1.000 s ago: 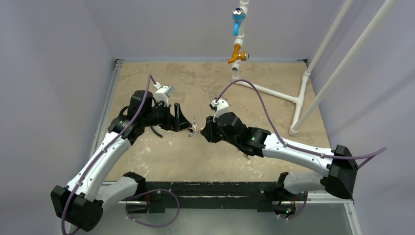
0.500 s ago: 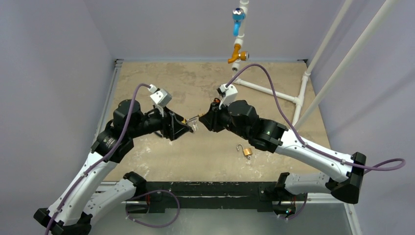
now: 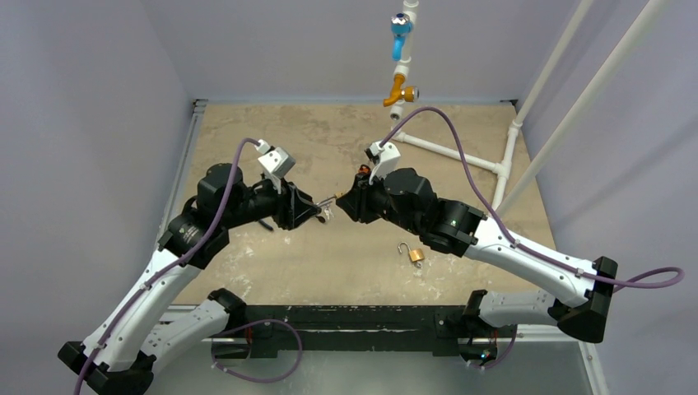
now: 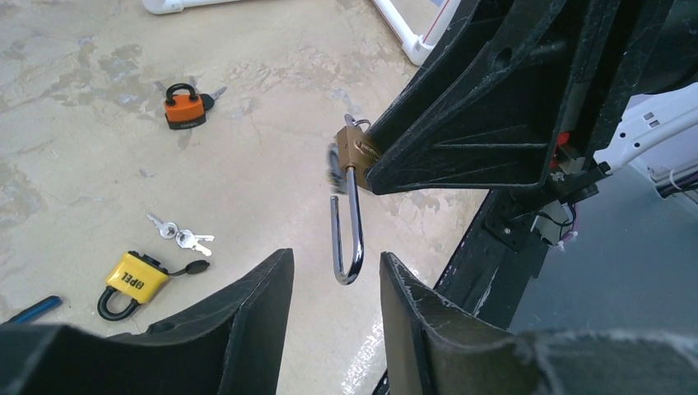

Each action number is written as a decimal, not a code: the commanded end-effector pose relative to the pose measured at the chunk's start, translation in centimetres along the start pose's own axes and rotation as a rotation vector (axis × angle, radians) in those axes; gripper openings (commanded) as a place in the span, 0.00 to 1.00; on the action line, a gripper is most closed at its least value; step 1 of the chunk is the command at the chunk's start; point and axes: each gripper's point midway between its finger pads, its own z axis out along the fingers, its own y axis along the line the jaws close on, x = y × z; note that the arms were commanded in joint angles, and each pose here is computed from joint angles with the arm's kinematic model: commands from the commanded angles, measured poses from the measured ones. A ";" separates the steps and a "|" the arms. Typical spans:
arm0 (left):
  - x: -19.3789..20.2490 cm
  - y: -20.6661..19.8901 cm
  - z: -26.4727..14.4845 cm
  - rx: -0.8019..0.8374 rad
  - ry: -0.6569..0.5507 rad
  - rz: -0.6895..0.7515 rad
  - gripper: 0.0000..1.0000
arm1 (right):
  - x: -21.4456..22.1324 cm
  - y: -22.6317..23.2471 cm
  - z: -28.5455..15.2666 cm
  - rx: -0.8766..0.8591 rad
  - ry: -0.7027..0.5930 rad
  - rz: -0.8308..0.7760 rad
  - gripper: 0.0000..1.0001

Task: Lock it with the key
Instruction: Lock the lock.

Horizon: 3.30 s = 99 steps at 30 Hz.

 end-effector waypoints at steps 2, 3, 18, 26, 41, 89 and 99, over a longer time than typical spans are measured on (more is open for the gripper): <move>-1.6 -0.6 0.1 0.019 -0.041 0.049 0.41 | -3.1 1.7 -0.7 -0.055 -0.076 0.016 0.00; -1.6 -0.5 0.1 0.018 -0.042 0.048 0.40 | -3.1 1.8 -0.6 -0.055 -0.073 0.014 0.00; -0.4 -0.4 0.6 0.023 -0.007 0.046 0.17 | -3.0 2.1 0.4 -0.057 -0.067 0.016 0.00; 0.0 0.1 0.5 -0.008 -0.001 0.052 0.24 | -3.0 2.2 0.6 -0.059 -0.066 0.018 0.00; -0.8 -0.1 0.3 -0.013 -0.024 0.010 0.00 | -3.2 2.8 0.4 -0.092 -0.074 0.020 0.43; -10.1 -13.4 -7.2 0.533 -0.126 -0.091 0.00 | -7.5 10.2 -14.7 -1.019 -0.266 -0.288 0.64; -9.8 -13.0 -6.7 0.525 -0.119 -0.099 0.00 | -8.1 10.8 -14.9 -1.051 -0.276 -0.278 0.52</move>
